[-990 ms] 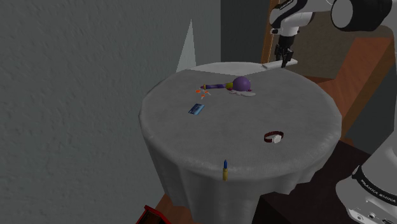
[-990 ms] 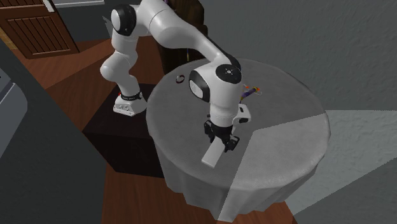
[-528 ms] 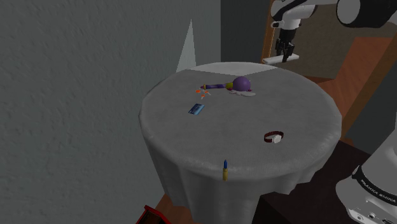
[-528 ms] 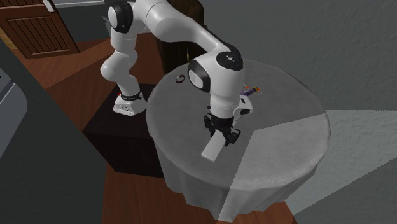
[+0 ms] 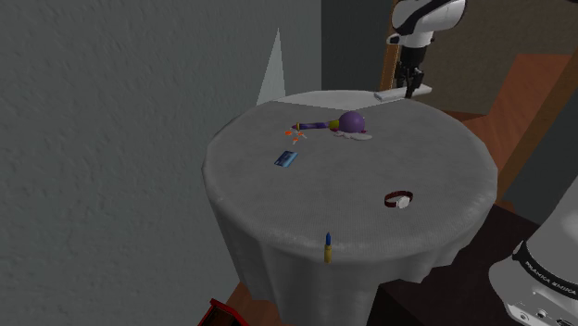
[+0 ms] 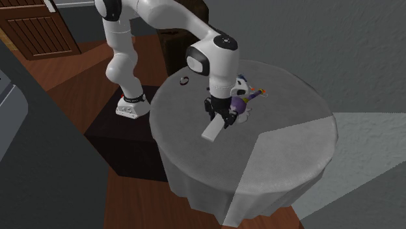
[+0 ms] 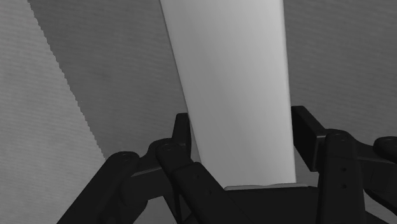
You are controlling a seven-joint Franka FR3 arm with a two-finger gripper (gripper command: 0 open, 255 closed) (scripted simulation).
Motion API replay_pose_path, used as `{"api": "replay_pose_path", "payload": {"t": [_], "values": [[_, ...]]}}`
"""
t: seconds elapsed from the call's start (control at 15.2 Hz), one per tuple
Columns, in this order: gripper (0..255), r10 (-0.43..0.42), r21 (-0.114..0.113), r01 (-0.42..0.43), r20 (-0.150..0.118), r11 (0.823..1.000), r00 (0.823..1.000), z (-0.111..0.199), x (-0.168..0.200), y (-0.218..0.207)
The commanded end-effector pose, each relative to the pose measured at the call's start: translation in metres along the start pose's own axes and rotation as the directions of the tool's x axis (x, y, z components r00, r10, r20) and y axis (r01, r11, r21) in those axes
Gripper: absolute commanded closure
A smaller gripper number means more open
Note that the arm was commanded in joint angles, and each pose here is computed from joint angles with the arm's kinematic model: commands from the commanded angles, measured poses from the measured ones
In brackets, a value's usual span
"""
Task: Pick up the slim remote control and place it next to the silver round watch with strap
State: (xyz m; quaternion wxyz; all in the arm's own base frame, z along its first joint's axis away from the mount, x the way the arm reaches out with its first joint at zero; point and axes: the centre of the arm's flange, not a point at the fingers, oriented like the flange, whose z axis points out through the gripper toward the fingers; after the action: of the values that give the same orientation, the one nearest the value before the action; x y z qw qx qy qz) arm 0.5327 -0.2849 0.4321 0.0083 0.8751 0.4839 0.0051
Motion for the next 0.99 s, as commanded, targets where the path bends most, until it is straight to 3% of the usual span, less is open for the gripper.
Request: {"api": "replay_pose_path", "payload": {"t": [0.0, 0.92], "values": [[255, 0.000, -0.001, 0.000, 0.000, 1.000, 1.000, 0.001, 0.019, -0.022], [255, 0.000, -0.001, 0.000, 0.000, 1.000, 1.000, -0.001, 0.140, -0.161]]}}
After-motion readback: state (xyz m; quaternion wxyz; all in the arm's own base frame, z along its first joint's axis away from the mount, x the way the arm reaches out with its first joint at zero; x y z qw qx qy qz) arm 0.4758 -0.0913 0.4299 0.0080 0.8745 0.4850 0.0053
